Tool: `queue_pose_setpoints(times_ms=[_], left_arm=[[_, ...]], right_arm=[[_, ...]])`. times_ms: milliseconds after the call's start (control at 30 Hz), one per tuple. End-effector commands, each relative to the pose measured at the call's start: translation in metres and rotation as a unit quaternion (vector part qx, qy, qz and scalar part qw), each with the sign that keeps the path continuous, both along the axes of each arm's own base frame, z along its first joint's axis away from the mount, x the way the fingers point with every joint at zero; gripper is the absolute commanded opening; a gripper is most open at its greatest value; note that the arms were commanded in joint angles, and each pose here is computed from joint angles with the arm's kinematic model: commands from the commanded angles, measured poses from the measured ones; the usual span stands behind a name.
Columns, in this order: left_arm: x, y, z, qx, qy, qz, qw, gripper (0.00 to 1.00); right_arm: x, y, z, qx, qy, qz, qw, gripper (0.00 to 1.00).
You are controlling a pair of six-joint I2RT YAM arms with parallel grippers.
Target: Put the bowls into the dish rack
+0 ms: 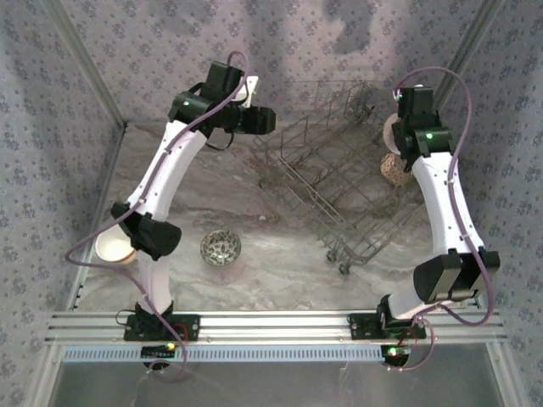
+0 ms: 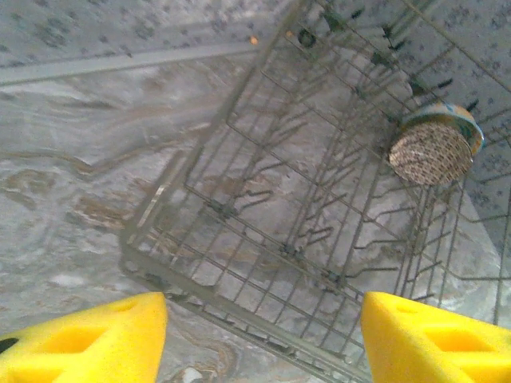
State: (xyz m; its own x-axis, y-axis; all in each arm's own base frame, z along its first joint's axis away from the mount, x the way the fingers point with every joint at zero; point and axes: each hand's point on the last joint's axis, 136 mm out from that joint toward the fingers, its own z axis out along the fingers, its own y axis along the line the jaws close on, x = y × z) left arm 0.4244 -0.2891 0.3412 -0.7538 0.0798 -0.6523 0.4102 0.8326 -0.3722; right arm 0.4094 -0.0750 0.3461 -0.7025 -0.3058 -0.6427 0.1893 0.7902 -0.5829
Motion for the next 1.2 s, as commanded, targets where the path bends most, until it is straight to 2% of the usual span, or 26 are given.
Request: queue_pose_setpoints(times_ms=[0, 300, 800, 1133, 1167], left_arm=[[-0.001, -0.021, -0.020, -0.018, 0.031, -0.043, 0.998, 0.66], [-0.001, -0.033, -0.049, -0.023, 0.074, -0.063, 0.995, 0.71], [-0.002, -0.029, -0.069, -0.023, 0.102, -0.066, 0.992, 0.71], [-0.002, -0.024, -0.068, -0.023, 0.103, -0.064, 0.992, 0.71], [-0.001, -0.024, -0.067, -0.024, 0.102, -0.064, 0.992, 0.71]], right_arm=[[-0.005, -0.022, 0.006, -0.048, -0.007, -0.031, 0.998, 0.00], [-0.006, -0.023, -0.032, -0.107, 0.061, -0.035, 0.992, 0.00], [0.013, 0.003, -0.077, -0.158, 0.047, 0.003, 0.986, 0.00], [0.022, -0.001, -0.065, -0.189, 0.013, -0.006, 0.982, 0.00], [0.019, -0.002, -0.074, -0.195, 0.022, -0.005, 0.980, 0.00]])
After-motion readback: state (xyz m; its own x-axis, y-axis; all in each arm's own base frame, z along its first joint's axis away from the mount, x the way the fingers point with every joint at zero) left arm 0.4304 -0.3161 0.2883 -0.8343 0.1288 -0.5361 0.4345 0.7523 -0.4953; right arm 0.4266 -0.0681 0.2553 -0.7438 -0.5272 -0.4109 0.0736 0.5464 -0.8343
